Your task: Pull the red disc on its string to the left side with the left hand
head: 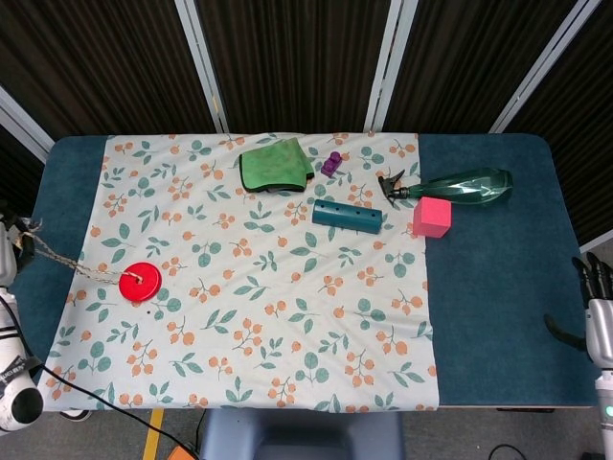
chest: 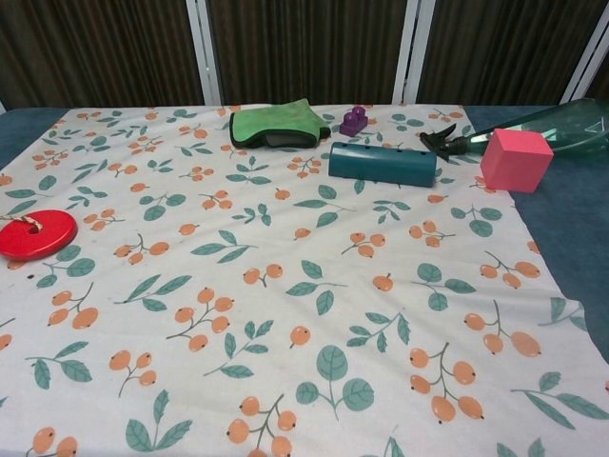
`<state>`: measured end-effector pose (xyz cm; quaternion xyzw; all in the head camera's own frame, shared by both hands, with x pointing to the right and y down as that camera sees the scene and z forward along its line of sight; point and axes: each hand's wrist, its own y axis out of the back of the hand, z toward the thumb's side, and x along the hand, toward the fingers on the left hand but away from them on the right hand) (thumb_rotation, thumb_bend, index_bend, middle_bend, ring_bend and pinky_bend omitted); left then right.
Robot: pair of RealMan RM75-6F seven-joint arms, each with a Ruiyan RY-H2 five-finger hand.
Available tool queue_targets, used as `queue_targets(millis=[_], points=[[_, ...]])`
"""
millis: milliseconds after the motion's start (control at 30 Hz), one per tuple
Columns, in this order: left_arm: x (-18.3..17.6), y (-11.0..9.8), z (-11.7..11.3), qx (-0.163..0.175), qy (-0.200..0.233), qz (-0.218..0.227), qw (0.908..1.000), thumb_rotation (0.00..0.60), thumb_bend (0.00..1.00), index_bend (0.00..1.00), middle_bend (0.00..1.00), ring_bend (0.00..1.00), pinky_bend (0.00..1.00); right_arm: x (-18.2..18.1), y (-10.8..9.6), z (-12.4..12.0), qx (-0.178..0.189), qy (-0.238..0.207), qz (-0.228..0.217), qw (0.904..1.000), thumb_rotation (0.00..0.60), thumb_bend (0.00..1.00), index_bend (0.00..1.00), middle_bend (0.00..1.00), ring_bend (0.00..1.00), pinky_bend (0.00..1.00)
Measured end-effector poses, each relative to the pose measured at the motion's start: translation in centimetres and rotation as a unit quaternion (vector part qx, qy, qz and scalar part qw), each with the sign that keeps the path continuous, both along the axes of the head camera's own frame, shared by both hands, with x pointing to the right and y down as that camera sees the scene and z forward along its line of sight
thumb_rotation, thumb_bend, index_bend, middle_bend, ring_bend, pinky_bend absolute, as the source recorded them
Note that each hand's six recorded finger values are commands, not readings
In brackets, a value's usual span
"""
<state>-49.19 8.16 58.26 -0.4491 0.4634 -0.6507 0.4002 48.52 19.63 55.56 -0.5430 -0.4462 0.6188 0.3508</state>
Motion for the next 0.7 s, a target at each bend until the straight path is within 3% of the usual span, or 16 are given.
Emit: queue_targets(millis=[67, 133, 167, 233, 267, 433, 700], points=[[1.5, 0.2, 0.4, -0.001, 0.040, 0.020, 0.9990, 0.600, 0.75, 0.86, 0.24, 0.04, 0.16, 0.0, 0.0, 0.0, 0.000, -0.003, 0.001, 1.0000, 0.600, 0.36, 0.00, 0.00, 0.00, 0.00], [3.1, 0.6, 1.0, -0.015, 0.072, 0.050, 0.9961, 0.600, 0.63, 0.70, 0.19, 0.03, 0.16, -0.1, 0.0, 0.1, -0.001, -0.006, 0.002, 1.0000, 0.600, 0.36, 0.00, 0.00, 0.00, 0.00], [3.7, 0.8, 1.4, -0.026, 0.081, 0.063, 0.9944, 0.600, 0.53, 0.47, 0.14, 0.01, 0.13, -0.1, 0.0, 0.1, -0.001, -0.007, 0.001, 1.0000, 0.600, 0.36, 0.00, 0.00, 0.00, 0.00], [4.8, 1.4, 2.4, -0.060, 0.092, 0.086, 0.9902, 0.600, 0.41, 0.12, 0.05, 0.00, 0.09, -0.1, 0.1, 0.1, -0.002, -0.006, 0.000, 1.0000, 0.600, 0.36, 0.00, 0.00, 0.00, 0.00], [5.0, 1.6, 2.8, -0.077, 0.096, 0.091, 0.9882, 0.600, 0.37, 0.02, 0.02, 0.00, 0.08, -0.1, 0.1, 0.0, -0.001, -0.006, 0.000, 1.0000, 0.600, 0.36, 0.00, 0.00, 0.00, 0.00], [5.6, 3.1, 4.3, -0.161, 0.113, 0.104, 0.9749, 0.600, 0.31, 0.00, 0.00, 0.00, 0.06, 0.3, 0.1, -0.2, 0.002, -0.005, 0.005, 1.0000, 0.600, 0.36, 0.00, 0.00, 0.00, 0.00], [5.8, 4.0, 3.1, -0.149, 0.140, 0.124, 0.9711, 0.600, 0.34, 0.00, 0.00, 0.00, 0.06, 0.1, 0.0, 0.0, 0.000, -0.008, 0.002, 1.0000, 0.600, 0.36, 0.00, 0.00, 0.00, 0.00]])
